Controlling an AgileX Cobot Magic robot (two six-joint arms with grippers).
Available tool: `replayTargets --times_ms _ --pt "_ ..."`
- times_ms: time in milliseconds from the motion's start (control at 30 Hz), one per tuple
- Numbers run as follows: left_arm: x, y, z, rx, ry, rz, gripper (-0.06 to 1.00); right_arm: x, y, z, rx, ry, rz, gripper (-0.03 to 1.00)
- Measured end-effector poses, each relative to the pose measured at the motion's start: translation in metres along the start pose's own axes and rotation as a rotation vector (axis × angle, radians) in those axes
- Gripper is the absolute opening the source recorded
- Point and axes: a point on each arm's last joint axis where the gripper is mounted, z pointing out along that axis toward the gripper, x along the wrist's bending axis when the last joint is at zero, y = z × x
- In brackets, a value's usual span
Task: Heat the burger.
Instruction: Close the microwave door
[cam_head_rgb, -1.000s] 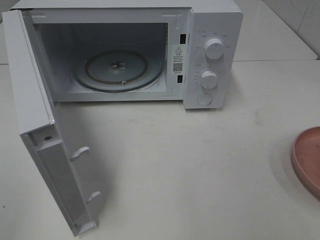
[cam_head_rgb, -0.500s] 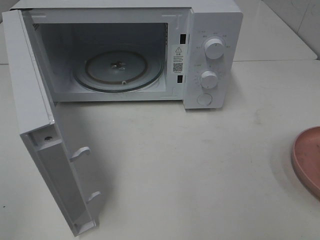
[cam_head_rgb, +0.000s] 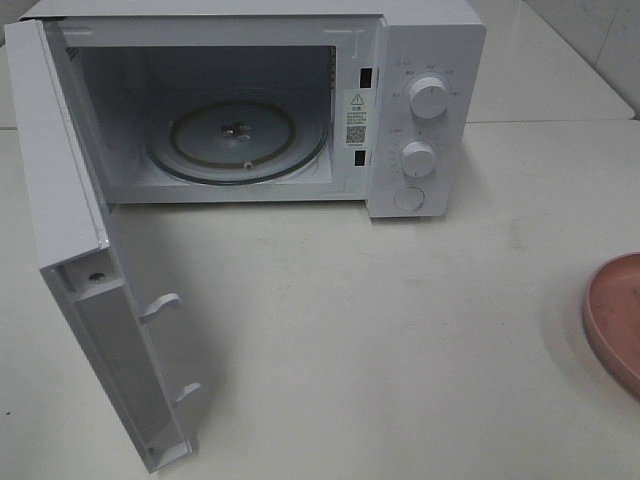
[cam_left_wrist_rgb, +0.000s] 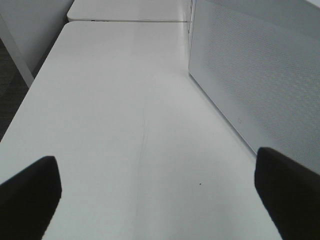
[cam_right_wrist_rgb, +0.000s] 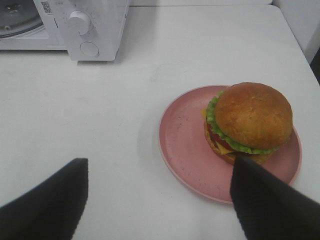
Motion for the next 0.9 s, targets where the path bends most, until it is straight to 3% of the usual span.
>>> replayTargets --times_ms 467,633,733,833,867,900 --pt "0.0 0.0 0.0 0.0 -0.001 -0.001 0.99 0.0 0.0 0.0 0.0 0.0 0.0 0.75" --pt "0.0 0.008 -0.002 -0.045 0.001 0.0 0.99 0.0 0.0 0.0 0.0 0.0 0.0 0.75" --pt "0.001 0.019 0.003 -0.08 0.004 -0.002 0.97 0.0 0.0 0.0 0.0 0.0 0.0 0.75" --pt "0.001 0.028 0.011 -0.084 0.005 -0.004 0.89 0.0 0.0 0.0 0.0 0.0 0.0 0.75" --pt "0.002 0.033 0.017 -0.081 0.006 -0.006 0.79 0.0 0.0 0.0 0.0 0.0 0.0 0.75" --pt "0.002 0.033 0.017 -0.081 0.006 -0.006 0.79 0.0 0.0 0.0 0.0 0.0 0.0 0.75"
